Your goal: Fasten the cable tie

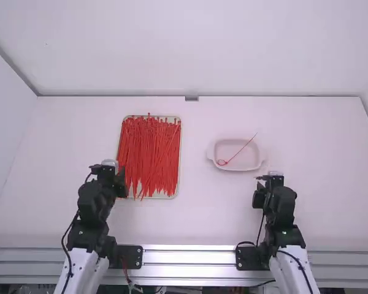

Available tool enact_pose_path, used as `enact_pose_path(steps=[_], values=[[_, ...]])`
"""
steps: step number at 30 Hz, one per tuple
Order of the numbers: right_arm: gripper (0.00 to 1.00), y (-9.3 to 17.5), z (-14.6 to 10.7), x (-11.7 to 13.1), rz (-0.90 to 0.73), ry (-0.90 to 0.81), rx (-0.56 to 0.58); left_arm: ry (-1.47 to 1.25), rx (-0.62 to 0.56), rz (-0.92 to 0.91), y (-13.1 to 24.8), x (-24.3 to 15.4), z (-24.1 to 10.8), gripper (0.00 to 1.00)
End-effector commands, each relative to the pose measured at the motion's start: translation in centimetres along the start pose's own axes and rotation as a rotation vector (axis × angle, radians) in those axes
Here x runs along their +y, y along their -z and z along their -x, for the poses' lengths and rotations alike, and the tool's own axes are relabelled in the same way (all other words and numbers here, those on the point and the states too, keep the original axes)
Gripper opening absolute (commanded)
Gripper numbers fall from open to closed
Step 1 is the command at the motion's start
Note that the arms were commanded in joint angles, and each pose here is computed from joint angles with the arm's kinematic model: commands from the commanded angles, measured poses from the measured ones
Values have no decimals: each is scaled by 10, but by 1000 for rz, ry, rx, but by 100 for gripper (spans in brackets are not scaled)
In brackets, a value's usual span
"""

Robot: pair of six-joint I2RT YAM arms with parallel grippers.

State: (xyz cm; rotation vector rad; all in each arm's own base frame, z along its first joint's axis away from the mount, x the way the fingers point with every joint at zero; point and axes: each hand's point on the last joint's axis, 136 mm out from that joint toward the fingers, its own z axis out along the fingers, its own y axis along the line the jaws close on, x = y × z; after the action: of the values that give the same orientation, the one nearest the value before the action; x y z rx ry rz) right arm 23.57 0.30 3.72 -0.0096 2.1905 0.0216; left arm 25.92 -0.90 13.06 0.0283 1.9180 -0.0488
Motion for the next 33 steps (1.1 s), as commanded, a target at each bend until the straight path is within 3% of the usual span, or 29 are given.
enact_pose_path(steps=[1,7,13,26,33], values=[[22,1,2,0,-3,2,-34,-4,-5,48,1,9,-12,22],[11,9,25,0,-3,4,-140,-4,-5,48,-1,9,-37,13],[0,20,47,0,-3,5,-250,-6,-90,48,5,9,-20,4],[0,44,82,1,-3,9,-432,-10,-239,47,19,8,11,0],[0,53,93,1,-3,10,-497,-10,-243,47,19,8,12,0]])
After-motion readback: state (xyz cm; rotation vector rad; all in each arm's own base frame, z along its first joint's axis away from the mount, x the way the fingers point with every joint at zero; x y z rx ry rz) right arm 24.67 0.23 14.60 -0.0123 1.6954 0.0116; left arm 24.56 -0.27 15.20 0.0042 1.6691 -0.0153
